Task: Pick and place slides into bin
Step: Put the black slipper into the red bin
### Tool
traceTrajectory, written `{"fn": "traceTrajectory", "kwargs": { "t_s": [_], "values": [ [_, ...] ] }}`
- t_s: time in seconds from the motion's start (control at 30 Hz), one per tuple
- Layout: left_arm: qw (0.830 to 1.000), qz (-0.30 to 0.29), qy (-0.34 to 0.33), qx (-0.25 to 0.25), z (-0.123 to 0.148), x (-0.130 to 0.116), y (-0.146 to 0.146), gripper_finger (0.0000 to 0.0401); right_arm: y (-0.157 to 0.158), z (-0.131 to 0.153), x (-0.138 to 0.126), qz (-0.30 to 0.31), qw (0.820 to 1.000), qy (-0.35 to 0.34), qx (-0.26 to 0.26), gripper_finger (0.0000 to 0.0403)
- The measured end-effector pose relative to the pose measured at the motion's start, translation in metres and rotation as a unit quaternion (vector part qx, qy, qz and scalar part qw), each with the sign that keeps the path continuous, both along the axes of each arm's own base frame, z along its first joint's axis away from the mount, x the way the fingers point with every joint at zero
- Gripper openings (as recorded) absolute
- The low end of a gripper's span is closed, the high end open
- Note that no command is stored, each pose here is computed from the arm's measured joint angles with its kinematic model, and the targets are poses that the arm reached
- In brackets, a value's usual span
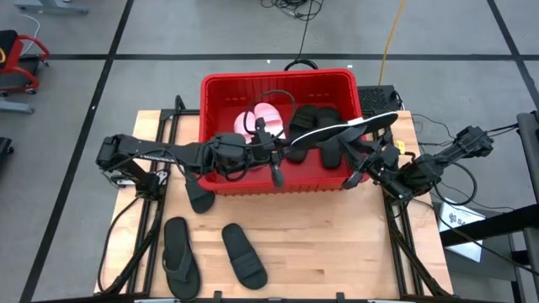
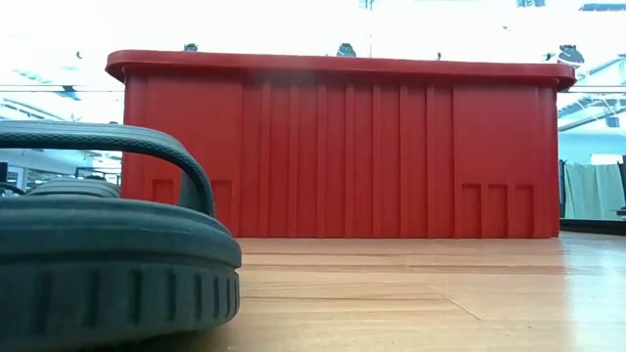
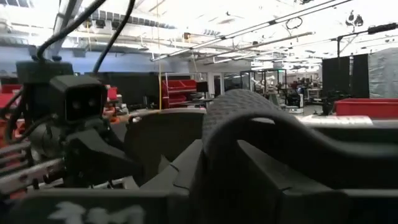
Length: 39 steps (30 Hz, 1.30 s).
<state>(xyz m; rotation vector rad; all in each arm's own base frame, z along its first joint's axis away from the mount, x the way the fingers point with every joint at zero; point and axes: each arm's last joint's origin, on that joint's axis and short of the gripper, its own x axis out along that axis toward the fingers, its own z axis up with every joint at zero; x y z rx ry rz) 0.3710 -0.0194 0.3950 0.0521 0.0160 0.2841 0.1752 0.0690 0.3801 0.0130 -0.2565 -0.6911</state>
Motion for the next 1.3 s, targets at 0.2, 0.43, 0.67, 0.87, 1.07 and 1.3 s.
{"fn": "traceTrajectory", "kwargs": {
  "t_s": [0.2, 0.43, 0.67, 0.87, 1.07, 1.3],
  "values": [
    [1.0, 0.011, 0.014, 0.001, 0.004, -0.007, 0.007, 0.0013, 0.005, -0.004, 0.0, 0.004, 1.0, 0.016, 0.008, 0.0145],
    [0.999, 0.031, 0.043, 0.0, 0.007, -0.018, 0.022, 0.0013, 0.008, -0.014, -0.001, -0.059, 0.995, 0.07, 0.031, 0.0187],
    [0.991, 0.064, 0.117, 0.001, 0.02, -0.048, 0.04, 0.0013, 0.007, -0.017, -0.002, -0.094, 0.991, 0.088, 0.04, 0.0193],
    [0.968, 0.097, 0.229, -0.028, 0.047, -0.085, 0.052, 0.0013, 0.007, -0.024, -0.002, -0.097, 0.99, 0.096, 0.034, 0.0189],
    [0.951, 0.08, 0.292, -0.066, 0.073, -0.117, 0.058, 0.0013, 0.007, -0.031, -0.002, -0.097, 0.989, 0.105, 0.027, 0.0191],
    [0.92, 0.032, 0.378, -0.101, 0.074, -0.143, 0.067, 0.0013, 0.007, -0.031, -0.002, -0.096, 0.989, 0.105, 0.026, 0.0186]
  ]
}}
